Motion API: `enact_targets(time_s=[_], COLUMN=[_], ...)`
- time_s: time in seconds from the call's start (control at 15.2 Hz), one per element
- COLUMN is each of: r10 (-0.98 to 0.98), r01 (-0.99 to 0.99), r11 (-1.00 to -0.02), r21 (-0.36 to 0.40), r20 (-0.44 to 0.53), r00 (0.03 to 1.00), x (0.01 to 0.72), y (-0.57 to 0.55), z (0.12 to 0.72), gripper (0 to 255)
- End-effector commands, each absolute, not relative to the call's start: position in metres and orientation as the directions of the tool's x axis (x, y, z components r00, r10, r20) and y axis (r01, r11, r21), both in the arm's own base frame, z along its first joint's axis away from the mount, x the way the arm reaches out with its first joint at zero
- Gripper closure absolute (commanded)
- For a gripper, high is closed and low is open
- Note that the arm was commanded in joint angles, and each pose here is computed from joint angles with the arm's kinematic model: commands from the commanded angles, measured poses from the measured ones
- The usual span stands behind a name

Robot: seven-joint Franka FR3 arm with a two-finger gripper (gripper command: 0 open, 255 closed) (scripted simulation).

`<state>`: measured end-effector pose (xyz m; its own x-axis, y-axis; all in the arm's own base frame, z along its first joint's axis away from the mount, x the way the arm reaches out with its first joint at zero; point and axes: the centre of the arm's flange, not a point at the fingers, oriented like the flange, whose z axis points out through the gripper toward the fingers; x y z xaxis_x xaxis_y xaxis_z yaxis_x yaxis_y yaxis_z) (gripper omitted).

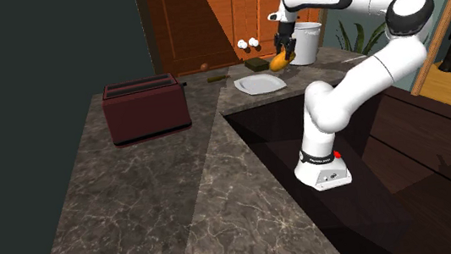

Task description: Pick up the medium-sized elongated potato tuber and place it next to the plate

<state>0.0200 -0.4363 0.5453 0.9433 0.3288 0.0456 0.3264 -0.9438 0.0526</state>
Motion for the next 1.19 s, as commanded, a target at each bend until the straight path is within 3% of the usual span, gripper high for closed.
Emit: enact_targets(time_s=[0.0, 1.12], r10=[0.329, 0.329], r01=[0.327, 0.327], r11=[-0.944, -0.944], r21=[0.053, 0.053], r20=[0.044, 0.044], r00=[0.943, 0.943], x=[0.001, -0.126], y=[-0.46, -0.645], z=[0.543, 0.544], gripper=[255, 255])
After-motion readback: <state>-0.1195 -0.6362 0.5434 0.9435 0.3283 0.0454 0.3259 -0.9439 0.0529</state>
